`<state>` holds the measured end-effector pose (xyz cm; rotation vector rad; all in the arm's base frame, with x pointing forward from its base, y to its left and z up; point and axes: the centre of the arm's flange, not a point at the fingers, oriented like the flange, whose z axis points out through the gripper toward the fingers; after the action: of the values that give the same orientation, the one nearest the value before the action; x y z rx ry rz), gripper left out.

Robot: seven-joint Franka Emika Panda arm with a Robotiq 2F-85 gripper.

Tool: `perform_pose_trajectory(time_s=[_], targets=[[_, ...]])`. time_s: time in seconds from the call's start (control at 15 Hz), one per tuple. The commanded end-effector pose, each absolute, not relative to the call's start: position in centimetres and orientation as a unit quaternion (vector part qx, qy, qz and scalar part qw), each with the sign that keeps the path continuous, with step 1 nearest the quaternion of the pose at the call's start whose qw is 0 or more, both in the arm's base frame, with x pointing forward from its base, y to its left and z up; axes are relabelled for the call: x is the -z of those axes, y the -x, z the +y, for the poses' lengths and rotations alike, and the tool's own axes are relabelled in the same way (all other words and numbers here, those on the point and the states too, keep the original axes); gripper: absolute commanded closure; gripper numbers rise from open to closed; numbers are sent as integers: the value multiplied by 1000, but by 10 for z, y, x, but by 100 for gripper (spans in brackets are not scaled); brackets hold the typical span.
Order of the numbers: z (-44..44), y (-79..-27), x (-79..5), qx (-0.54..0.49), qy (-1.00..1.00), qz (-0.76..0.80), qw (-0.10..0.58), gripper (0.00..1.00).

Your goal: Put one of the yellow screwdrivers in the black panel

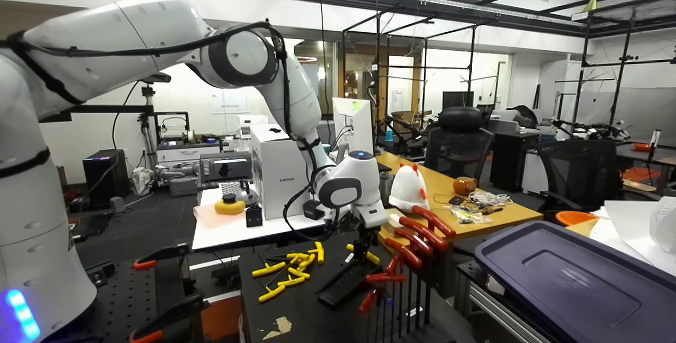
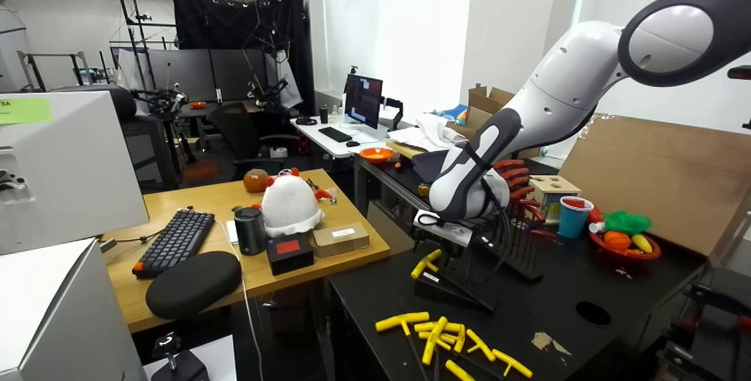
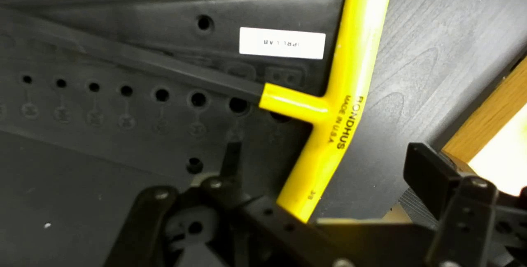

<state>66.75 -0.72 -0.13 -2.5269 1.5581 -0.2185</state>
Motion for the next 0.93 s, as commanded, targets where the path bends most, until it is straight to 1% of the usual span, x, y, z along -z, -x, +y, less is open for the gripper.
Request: perform_pose_trajectory(time_s=[0.0, 0.27, 0.33, 0.4, 0.47, 0.67, 0.8, 0.87], targets=[[-7, -673, 3, 86, 834, 538, 84, 0], [-6, -672, 4, 87, 832, 542, 84, 0], [-6, -672, 5, 88, 832, 541, 84, 25], [-6, -672, 6, 89, 832, 541, 84, 26], [-6, -672, 6, 90, 832, 541, 84, 32], [-8, -672, 7, 90, 832, 541, 83, 57], [-9, -672, 6, 90, 831, 542, 83, 70], [-9, -673, 5, 91, 831, 542, 84, 79]])
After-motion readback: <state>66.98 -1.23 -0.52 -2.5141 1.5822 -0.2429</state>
